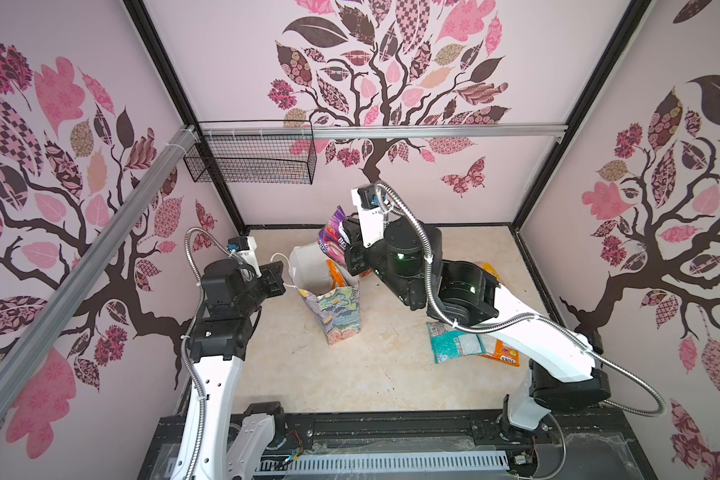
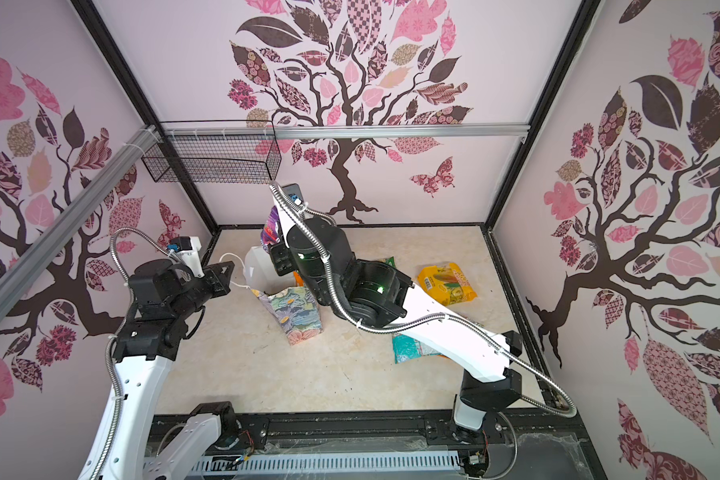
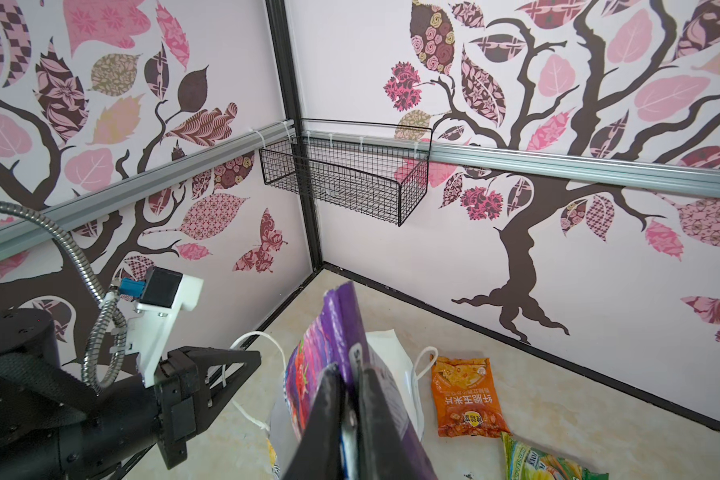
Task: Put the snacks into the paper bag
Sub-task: 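Lift the purple packet with the right gripper and carry it toward the bag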
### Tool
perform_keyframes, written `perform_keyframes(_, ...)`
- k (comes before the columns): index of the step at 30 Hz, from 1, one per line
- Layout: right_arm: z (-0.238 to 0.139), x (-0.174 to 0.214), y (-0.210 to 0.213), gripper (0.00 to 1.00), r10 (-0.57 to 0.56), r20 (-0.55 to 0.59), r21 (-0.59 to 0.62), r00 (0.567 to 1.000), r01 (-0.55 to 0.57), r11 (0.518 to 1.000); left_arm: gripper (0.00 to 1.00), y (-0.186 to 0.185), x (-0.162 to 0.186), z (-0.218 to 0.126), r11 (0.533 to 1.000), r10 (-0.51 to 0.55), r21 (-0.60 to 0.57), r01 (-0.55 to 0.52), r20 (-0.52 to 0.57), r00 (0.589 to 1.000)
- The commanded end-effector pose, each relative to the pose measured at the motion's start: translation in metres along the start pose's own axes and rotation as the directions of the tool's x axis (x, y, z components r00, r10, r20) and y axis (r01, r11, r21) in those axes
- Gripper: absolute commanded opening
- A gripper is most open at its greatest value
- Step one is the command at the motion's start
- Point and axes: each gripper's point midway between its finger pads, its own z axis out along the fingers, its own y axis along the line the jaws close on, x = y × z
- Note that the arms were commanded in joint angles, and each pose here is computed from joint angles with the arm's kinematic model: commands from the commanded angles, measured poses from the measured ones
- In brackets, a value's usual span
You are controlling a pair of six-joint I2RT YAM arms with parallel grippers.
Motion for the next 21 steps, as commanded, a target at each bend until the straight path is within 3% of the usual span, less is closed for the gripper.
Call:
perform_keyframes(1, 0.005, -0.01, 0.008, 0.0, -0.007, 0.026, 0.014, 1.0, 0.007, 1.0, 0.0, 0.003, 0.006, 0.001, 1.0, -0.004, -0.002, 0.004, 0.001, 1.0)
perform_keyframes(21, 0.059, 0.05, 0.022, 0.0, -0.14, -0.089, 0.157, 0.986, 0.153, 0.976, 0.0, -0.001, 0.005, 0.0, 1.0, -0.005, 0.02, 0.005, 0.005, 1.0)
